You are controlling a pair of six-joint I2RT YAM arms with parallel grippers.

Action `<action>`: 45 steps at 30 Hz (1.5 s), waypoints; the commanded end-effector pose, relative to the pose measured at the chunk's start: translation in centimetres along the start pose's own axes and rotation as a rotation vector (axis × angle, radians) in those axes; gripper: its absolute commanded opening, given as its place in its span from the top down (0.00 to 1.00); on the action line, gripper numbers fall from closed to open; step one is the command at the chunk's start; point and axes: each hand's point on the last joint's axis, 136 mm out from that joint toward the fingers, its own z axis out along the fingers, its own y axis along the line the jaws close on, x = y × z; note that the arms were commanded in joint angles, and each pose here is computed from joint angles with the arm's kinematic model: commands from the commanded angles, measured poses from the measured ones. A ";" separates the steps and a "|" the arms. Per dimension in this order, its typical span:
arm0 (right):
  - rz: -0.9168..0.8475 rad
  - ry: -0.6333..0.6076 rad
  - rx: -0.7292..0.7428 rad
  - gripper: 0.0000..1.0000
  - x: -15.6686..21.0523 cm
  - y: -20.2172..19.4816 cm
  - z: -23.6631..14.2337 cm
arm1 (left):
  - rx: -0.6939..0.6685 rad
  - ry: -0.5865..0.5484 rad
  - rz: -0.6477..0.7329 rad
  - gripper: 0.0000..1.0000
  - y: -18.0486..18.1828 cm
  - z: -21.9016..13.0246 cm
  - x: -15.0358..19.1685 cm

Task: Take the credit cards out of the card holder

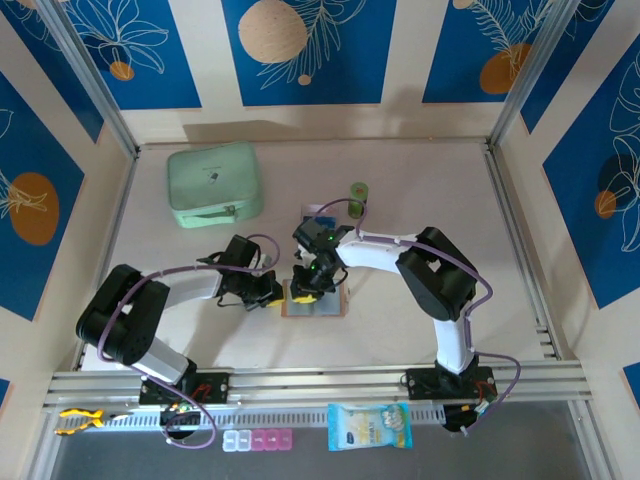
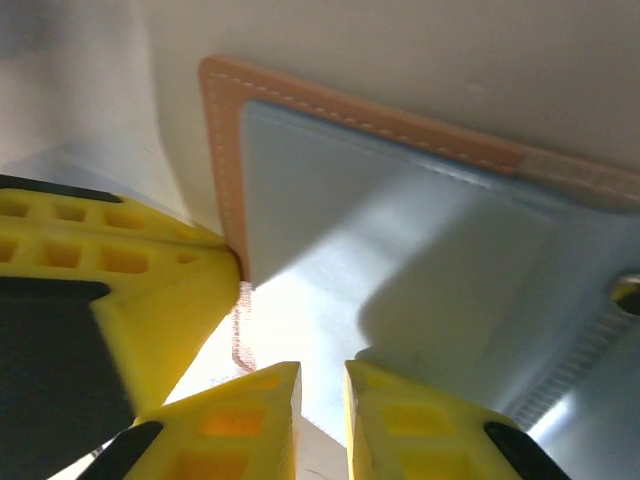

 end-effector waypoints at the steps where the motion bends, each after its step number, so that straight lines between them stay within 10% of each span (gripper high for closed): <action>1: 0.028 0.008 0.094 0.80 0.8 -1.9 -0.4 | -0.088 0.044 -0.035 1.00 2.3 0.3 1.2; 24: -0.058 -0.182 0.154 0.70 -0.2 -3.2 -7.1 | -0.100 -0.086 0.056 0.90 -0.8 -3.0 -1.8; 29: -0.072 -0.313 0.227 0.48 -1.3 -6.3 -11.0 | -0.148 -0.206 0.108 0.71 -0.9 -5.5 -4.0; 34: -0.014 -0.468 0.275 0.00 -2.7 -11.4 -15.6 | -0.258 -0.350 0.161 0.33 0.3 -9.3 -6.7; 37: 0.020 -0.566 0.313 0.01 -3.4 -14.6 -18.3 | -0.374 -0.441 0.186 0.00 1.8 -12.0 -8.2; 45: 0.107 -0.832 0.423 0.00 -5.9 -23.0 -24.2 | -0.736 -0.662 0.257 0.00 6.3 -18.5 -12.1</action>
